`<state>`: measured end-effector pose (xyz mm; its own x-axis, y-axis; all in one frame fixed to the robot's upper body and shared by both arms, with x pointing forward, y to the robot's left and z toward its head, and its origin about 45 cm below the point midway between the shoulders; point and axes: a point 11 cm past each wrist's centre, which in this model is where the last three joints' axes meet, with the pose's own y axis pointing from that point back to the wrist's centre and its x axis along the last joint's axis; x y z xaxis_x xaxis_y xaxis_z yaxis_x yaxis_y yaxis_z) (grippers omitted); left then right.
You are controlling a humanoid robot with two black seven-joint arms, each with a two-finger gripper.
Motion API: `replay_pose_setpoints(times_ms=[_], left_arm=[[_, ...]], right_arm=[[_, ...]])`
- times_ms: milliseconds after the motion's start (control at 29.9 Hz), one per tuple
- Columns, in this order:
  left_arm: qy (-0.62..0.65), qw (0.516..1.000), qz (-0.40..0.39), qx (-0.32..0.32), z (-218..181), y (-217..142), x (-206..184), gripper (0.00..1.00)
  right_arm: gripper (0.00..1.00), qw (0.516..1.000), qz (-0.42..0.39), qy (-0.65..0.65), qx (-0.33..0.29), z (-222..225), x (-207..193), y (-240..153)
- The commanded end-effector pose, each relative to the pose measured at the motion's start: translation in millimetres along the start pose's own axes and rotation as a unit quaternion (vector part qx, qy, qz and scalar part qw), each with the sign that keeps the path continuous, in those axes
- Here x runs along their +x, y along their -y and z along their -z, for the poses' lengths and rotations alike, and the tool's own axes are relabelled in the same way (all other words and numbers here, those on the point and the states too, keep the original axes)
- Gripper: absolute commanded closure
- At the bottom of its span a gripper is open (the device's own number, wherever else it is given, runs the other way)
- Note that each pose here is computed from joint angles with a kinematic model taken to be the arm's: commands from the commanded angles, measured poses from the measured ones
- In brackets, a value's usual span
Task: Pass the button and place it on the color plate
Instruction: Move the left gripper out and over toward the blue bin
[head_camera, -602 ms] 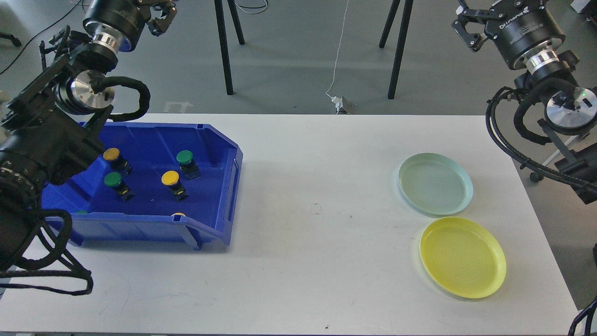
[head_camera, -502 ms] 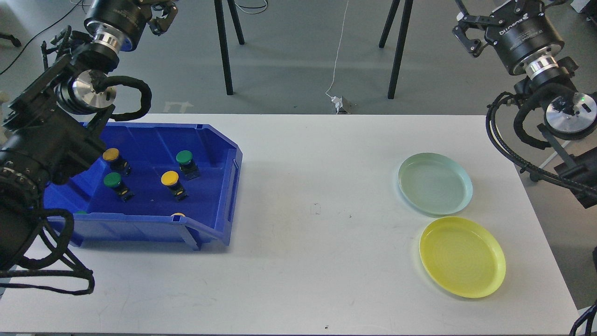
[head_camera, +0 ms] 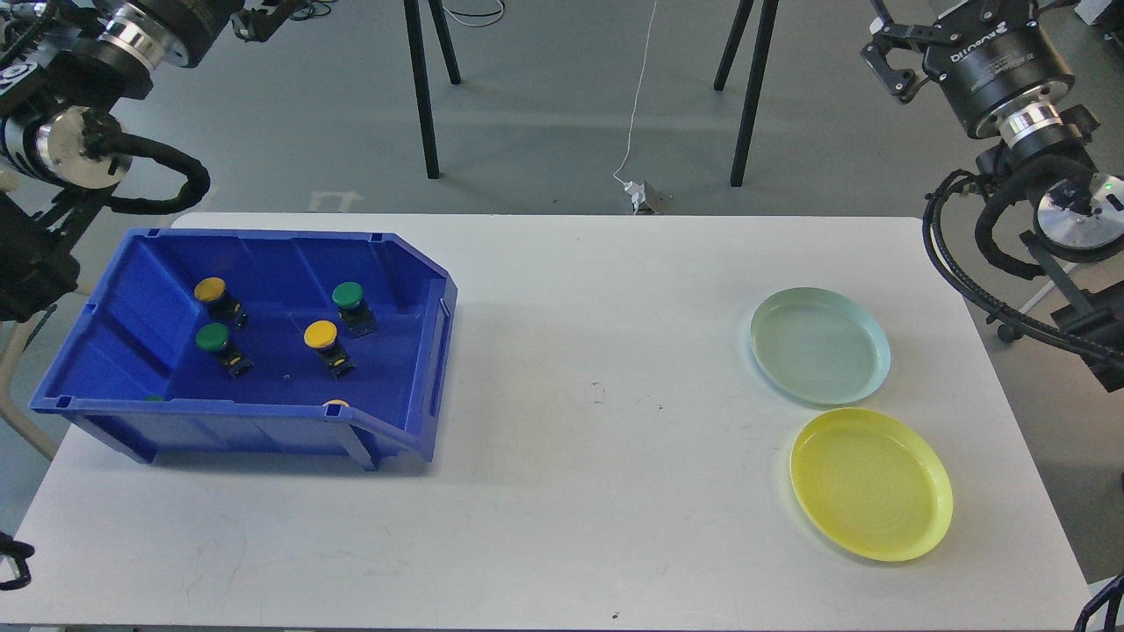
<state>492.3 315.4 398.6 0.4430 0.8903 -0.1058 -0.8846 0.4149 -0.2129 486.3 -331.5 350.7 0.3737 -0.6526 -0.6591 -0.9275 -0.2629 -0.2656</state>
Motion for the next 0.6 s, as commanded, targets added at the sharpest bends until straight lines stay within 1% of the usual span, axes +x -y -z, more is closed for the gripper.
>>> replay_pose_setpoints(times_ms=[0,134,201,268,334,502,569], left_arm=[[0.119,0.992,0.037,0.031,-11,-15,-2,0.0],[0.294,0.95,0.067,0.081,-23,-40,12,0.0],[0.348,0.929,0.074,0.101,-30,-55,20,0.0],[0.373,0.916,0.074,0.125,-28,-73,30,0.0],[0.39,0.903,0.076,0.162,-13,-94,40,0.0],[0.488,0.836,0.112,0.224,1,-123,48,0.02],[0.5,0.823,0.123,0.239,10,-132,50,0.05]], right_arm=[[0.0,1.0,-0.002,0.0,-0.002,-1,2,-1],[0.0,1.0,-0.006,-0.006,0.001,4,5,-3],[0.0,1.0,-0.007,-0.007,0.001,5,5,-4],[0.0,1.0,-0.007,-0.007,0.001,5,5,-4],[0.0,1.0,-0.007,-0.008,0.001,5,6,-4],[0.0,1.0,-0.009,-0.008,0.001,5,7,-5],[0.0,1.0,-0.01,-0.007,0.0,4,8,-6]])
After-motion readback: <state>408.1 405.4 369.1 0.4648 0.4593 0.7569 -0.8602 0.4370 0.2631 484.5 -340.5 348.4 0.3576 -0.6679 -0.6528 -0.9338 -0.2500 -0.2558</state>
